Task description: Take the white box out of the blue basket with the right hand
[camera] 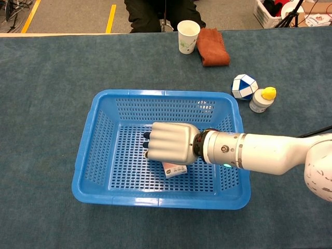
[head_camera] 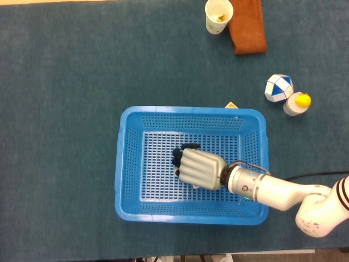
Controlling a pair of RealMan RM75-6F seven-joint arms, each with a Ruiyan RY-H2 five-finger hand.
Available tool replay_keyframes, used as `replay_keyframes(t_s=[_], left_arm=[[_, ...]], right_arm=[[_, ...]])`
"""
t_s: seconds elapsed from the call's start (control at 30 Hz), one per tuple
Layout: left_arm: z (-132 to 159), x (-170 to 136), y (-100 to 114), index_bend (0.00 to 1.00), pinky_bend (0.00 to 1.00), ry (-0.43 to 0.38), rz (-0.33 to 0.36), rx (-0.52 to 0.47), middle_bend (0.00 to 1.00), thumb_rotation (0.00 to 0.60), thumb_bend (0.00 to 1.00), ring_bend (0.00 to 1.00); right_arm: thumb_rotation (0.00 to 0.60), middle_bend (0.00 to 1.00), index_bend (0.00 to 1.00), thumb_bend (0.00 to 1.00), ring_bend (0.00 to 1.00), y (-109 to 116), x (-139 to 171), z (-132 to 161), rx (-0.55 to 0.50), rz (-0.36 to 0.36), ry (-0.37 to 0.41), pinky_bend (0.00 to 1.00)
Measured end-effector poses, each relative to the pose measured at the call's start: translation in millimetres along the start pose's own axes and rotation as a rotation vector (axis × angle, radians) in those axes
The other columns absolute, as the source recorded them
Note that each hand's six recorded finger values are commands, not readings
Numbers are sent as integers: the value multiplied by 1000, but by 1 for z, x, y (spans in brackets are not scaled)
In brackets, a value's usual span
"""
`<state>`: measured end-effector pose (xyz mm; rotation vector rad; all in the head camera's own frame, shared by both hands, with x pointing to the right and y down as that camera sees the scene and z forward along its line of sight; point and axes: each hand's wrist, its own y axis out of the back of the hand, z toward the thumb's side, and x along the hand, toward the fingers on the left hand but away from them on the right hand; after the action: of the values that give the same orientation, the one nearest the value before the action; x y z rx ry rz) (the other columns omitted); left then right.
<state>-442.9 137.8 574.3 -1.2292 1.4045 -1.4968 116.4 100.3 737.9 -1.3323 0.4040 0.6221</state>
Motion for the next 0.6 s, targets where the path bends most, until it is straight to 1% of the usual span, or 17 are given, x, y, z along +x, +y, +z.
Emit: replay_keyframes(t_s=[0.2,0.33,0.43,0.5,0.6], left_arm=[[-2,1,-1,309,202,3,-1,-3,341,600,248,233],[-3,1,-1,309,201,3,-1,-6,341,600,248,233],[-3,1,-2,309,201,4,-1,-9,341,600,248,233],[-4,1,-2,309,201,5,-2,-10,340,600,248,233],[-4,2,-2,309,200,4,-2,-12,340,600,248,233]], right_arm=[[600,335,378,62,242,0,-1,3,22,-18,6,491],[600,334,398,76,242,0,-2,4,31,-27,3,491],[600,338,435,86,244,-1,-3,6,37,-31,6,491],[600,344,460,111,249,-2,-3,6,39,-33,4,492],[600,363,523,164,268,-2,-3,6,42,-41,1,499]])
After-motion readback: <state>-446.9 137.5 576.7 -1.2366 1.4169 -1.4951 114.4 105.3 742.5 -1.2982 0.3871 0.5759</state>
